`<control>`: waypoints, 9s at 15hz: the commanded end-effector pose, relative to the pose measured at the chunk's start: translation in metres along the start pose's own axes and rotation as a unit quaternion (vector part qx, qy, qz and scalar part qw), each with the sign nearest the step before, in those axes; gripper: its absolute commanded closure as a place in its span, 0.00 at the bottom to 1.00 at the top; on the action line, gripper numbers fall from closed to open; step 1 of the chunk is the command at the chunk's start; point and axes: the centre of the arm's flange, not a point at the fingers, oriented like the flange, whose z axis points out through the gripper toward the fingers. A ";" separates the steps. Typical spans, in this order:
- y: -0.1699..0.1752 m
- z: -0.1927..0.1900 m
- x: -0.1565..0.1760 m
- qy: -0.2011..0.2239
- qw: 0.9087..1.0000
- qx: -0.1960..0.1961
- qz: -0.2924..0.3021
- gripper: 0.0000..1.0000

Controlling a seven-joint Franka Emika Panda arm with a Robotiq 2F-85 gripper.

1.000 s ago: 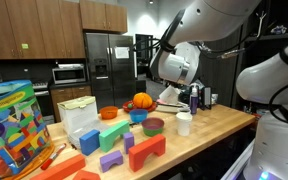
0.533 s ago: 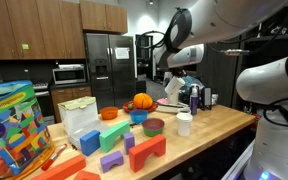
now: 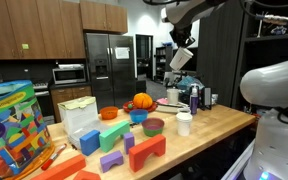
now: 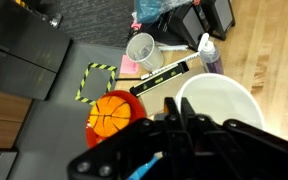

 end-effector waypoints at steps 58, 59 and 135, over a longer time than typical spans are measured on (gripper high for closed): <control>-0.072 0.137 0.105 0.083 0.958 0.180 -0.206 0.98; -0.071 0.136 0.107 0.085 0.958 0.178 -0.207 0.98; -0.005 0.189 0.127 0.199 0.972 0.082 -0.089 0.00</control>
